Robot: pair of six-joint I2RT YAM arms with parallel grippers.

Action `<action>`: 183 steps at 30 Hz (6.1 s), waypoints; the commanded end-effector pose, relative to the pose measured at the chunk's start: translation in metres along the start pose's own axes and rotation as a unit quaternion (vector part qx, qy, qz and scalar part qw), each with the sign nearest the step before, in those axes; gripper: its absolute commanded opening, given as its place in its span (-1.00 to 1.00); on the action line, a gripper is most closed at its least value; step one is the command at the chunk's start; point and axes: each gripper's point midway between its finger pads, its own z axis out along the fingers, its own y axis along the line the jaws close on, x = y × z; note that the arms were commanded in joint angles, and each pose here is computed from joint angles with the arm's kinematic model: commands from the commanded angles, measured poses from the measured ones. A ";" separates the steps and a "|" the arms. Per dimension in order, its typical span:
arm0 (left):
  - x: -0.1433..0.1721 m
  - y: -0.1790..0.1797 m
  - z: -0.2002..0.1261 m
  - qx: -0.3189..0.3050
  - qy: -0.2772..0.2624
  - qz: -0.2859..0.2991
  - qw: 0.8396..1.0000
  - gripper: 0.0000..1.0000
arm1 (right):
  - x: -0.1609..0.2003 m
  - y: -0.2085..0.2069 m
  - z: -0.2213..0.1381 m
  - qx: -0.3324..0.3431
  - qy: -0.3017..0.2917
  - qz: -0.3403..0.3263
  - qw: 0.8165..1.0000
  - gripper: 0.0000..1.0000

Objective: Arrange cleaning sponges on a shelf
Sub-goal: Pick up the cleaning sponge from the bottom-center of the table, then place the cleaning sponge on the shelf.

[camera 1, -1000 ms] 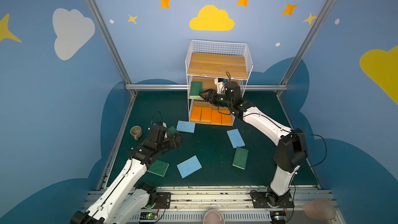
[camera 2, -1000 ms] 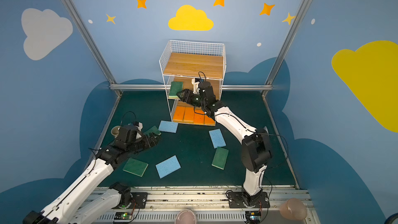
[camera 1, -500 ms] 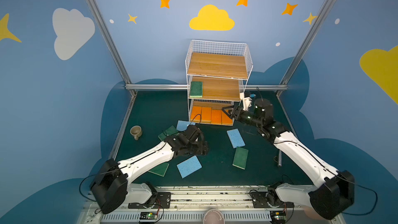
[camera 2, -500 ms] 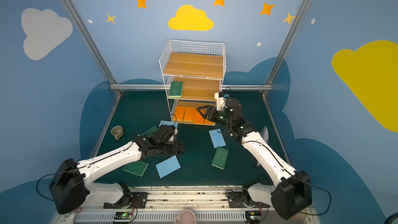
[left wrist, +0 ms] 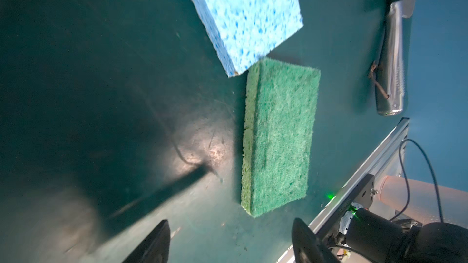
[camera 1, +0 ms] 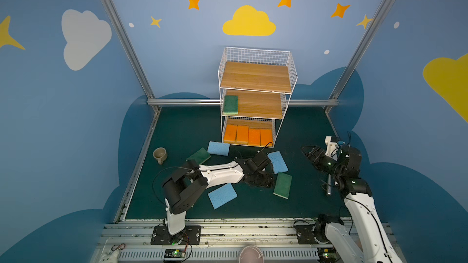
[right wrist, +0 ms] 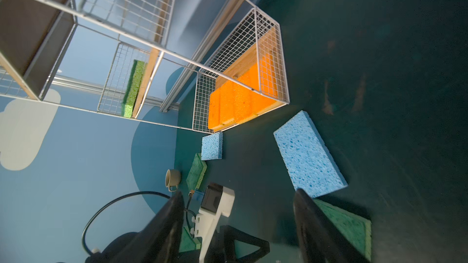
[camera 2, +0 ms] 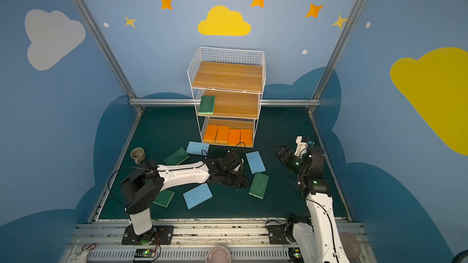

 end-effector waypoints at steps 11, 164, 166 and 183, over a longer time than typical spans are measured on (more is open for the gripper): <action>0.013 -0.023 0.037 0.043 0.027 -0.006 0.999 0.31 | 0.009 -0.010 0.000 -0.015 0.023 0.013 1.000 0.36; -0.116 0.019 -0.229 0.006 -0.320 0.025 0.947 0.93 | 0.002 0.127 0.057 -0.109 0.053 -0.166 0.979 -1.00; -0.106 0.030 -0.229 -0.003 -0.321 0.021 0.947 0.93 | -0.001 0.132 0.062 -0.111 0.054 -0.168 0.978 -1.00; -0.067 0.080 -0.228 -0.022 -0.321 -0.012 0.947 0.94 | -0.004 0.151 0.108 -0.090 0.062 -0.196 0.975 -1.00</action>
